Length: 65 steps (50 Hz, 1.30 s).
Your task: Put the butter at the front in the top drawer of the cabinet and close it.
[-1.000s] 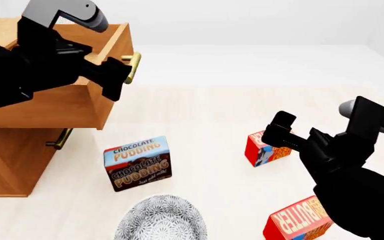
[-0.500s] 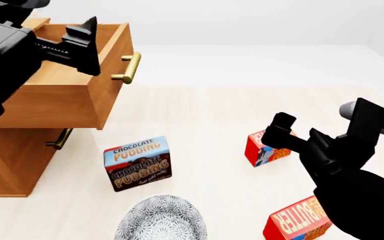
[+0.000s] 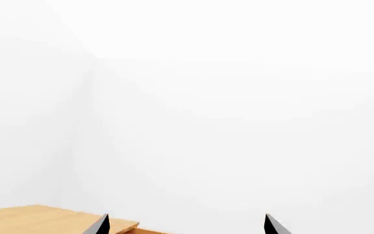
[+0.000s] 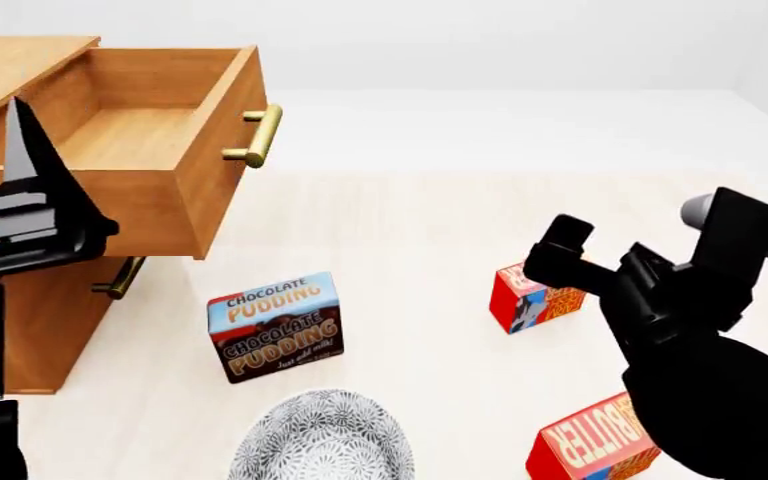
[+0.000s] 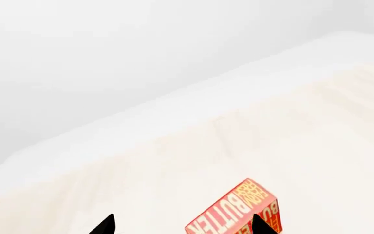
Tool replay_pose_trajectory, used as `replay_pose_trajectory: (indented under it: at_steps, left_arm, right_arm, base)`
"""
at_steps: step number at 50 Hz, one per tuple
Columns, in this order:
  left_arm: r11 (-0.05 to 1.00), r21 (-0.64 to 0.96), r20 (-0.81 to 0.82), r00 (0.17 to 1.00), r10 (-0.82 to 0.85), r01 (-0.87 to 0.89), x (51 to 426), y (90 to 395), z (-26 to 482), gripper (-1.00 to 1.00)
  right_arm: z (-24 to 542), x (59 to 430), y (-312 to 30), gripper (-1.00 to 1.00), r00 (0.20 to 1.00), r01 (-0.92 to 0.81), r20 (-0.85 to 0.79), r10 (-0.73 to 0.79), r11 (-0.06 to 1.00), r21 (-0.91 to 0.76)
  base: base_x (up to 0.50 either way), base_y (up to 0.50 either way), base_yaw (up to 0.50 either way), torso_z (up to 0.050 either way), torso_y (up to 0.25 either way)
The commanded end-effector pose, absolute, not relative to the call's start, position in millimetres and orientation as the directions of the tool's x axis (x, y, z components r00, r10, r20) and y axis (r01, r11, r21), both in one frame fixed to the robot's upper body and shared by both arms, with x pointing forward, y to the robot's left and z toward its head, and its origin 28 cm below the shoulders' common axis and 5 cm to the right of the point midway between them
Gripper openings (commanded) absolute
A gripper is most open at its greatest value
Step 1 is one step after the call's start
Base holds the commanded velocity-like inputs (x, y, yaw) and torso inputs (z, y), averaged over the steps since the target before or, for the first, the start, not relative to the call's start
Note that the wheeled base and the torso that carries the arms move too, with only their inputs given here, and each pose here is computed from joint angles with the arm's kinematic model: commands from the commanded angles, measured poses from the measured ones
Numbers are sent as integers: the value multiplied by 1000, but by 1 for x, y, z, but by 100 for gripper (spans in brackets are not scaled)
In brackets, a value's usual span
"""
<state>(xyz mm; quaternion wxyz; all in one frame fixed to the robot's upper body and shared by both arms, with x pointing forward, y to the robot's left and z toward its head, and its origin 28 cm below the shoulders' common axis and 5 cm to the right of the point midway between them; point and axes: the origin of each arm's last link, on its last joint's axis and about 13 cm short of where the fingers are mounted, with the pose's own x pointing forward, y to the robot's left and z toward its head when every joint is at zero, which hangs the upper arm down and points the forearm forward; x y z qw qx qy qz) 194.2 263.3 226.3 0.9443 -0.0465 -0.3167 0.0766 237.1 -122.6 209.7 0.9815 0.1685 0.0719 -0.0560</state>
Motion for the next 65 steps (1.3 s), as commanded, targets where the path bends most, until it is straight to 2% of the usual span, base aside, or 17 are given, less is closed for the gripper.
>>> replay_pose_trajectory:
  at_steps: [1, 14, 20, 23, 32, 36, 43, 47, 54, 61, 65]
  left_arm:
    - [962, -168, 629, 728, 272, -214, 178, 265, 197, 100]
    - [969, -182, 661, 709, 245, -166, 177, 269, 182, 100]
    - [964, -203, 680, 683, 266, -173, 176, 272, 183, 100]
    - [963, -204, 682, 680, 270, -177, 178, 272, 182, 100]
    - [955, -217, 695, 655, 297, -203, 183, 277, 182, 100]
    - [956, -215, 699, 653, 292, -198, 184, 277, 180, 100]
    - [957, -200, 711, 642, 288, -208, 185, 281, 183, 100]
    - [958, -189, 712, 642, 286, -216, 186, 283, 182, 100]
    - [951, -197, 696, 649, 308, -240, 192, 286, 181, 100]
    - [942, -182, 686, 649, 328, -283, 194, 287, 180, 100]
    - [942, -178, 688, 649, 325, -283, 192, 287, 180, 100]
  right_arm:
    - [213, 235, -118, 100, 981, 168, -149, -128, 938, 303]
    - [256, 253, -100, 100, 925, 378, -185, -332, 855, 355]
    - [285, 268, -90, 100, 927, 375, -190, -324, 801, 466]
    - [298, 279, -83, 100, 946, 325, -177, -273, 770, 549]
    - [319, 330, -70, 100, 912, 409, -232, -339, 689, 598]
    - [324, 354, -66, 100, 861, 501, -284, -421, 615, 609]
    - [316, 409, -50, 100, 689, 709, -404, -602, 443, 548]
    - [309, 429, -47, 100, 642, 752, -435, -632, 406, 520]
    - [298, 437, -46, 100, 563, 808, -465, -683, 338, 482]
    - [285, 438, -45, 100, 420, 880, -416, -807, 252, 402]
    - [271, 438, -43, 100, 394, 898, -442, -806, 234, 373]
  base:
    - [0, 0, 0, 0, 0]
    - [0, 0, 0, 0, 0]
    - [0, 0, 0, 0, 0]
    - [0, 0, 0, 0, 0]
    - [0, 0, 0, 0, 0]
    - [0, 0, 0, 0, 0]
    - [0, 0, 0, 0, 0]
    - [0, 0, 0, 0, 0]
    - [0, 0, 0, 0, 0]
    - [0, 0, 0, 0, 0]
    - [0, 0, 0, 0, 0]
